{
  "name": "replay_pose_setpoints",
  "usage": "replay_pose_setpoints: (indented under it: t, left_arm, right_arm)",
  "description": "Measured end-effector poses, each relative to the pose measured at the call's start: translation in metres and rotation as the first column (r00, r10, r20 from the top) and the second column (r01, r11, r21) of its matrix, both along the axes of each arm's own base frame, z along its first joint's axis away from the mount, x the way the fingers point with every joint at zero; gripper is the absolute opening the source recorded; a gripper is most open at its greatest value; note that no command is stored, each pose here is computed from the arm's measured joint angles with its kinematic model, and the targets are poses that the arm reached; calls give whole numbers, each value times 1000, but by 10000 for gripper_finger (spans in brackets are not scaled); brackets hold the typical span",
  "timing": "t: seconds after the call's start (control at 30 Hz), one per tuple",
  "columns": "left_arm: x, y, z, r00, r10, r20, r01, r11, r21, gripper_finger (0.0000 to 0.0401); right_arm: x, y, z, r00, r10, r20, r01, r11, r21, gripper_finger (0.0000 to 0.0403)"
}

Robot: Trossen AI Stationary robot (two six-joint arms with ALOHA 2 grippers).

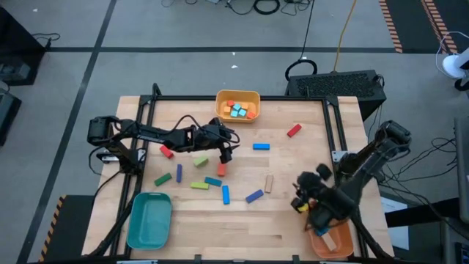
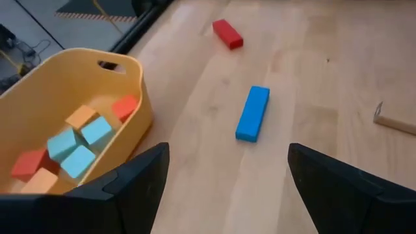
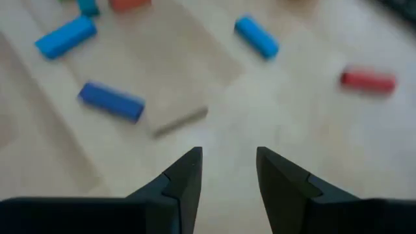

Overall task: Sort blocks by size
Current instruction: Put the big green rectangle block into the orange bin

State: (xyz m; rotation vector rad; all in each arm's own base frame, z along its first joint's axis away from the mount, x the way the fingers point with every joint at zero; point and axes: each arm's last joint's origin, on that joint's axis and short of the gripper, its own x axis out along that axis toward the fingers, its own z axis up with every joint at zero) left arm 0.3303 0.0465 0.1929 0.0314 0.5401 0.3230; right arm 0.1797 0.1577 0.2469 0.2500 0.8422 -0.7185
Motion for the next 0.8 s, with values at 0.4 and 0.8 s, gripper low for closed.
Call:
replay_pose_setpoints:
  t: [0.4, 0.8]
  left_arm:
    - [-12, -12, 8, 993, 88, -73, -85, 996, 38, 242]
    - [-52, -15, 21, 951, 143, -275, -158, 987, -31, 231]
  right_arm:
    - [66, -61, -40, 991, 80, 106, -46, 954, -296, 130]
    - [106, -131, -61, 880, 368, 299, -316, 926, -207, 130]
